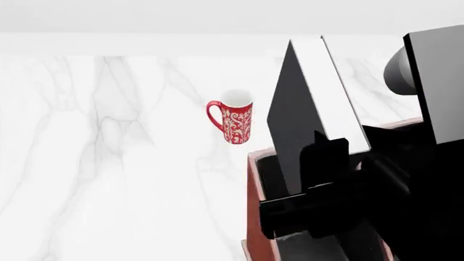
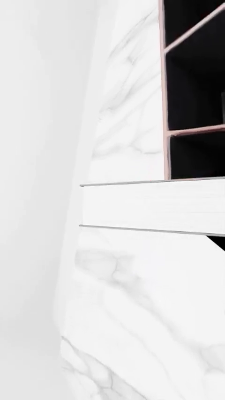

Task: Pick up the book and place it in the left compartment of the caddy.

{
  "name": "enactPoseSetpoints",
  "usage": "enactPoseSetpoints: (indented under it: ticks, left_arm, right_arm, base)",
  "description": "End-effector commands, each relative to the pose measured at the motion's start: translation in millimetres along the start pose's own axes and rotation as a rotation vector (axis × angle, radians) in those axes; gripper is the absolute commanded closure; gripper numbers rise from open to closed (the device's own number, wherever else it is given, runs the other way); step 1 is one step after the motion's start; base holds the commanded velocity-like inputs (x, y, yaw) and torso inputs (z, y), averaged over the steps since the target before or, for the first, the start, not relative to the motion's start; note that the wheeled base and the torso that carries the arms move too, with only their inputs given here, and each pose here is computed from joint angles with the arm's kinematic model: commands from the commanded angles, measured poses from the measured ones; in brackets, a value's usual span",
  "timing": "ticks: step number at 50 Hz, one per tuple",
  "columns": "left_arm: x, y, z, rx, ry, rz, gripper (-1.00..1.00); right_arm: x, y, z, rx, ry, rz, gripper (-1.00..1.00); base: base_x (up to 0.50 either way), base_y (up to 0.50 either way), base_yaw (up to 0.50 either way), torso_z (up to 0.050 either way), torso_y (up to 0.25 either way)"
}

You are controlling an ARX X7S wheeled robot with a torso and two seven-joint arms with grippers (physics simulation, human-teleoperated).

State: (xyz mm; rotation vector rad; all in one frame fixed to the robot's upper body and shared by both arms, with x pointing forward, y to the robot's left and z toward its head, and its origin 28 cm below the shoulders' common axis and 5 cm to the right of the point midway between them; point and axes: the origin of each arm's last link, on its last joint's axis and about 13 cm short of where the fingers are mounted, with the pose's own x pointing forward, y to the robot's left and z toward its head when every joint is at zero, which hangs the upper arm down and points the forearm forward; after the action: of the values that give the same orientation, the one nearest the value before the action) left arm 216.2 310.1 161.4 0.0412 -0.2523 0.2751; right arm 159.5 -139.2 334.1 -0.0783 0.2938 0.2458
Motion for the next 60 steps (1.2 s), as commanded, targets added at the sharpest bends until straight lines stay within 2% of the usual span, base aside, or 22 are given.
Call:
enactPoseSetpoints:
  ticks: [1, 24, 47, 60]
  left_arm:
    - [0, 0.0, 0, 0.001, 0.000, -0.001, -1.00]
    - [0, -0.6, 0, 0.004, 0.001, -0.003, -1.00]
    - [0, -0.9, -1, 0.007, 0.000, -0.004, -1.00]
    - [0, -0.8, -1, 0.007, 0.000, -0.003, -1.00]
  right_arm:
    - [-7, -14.4, -2, 0.001, -0.004, -0.094, 1.00]
    - [3, -28.0, -15, 0.011, 0.116, -0.163, 1.00]
    - [17, -26.6, -25, -0.037, 0.188, -0.117, 1.00]
    - [30, -30.2, -32, -0.033, 0.221, -0.093, 1.00]
  base:
    - [0.00, 0.00, 0.00, 0.000, 0.000]
    - [0.00, 0.00, 0.00, 0.001, 0.001]
    - [0.00, 0.00, 0.00, 0.000, 0.001]
    - [0.00, 0.00, 0.00, 0.001, 0.001]
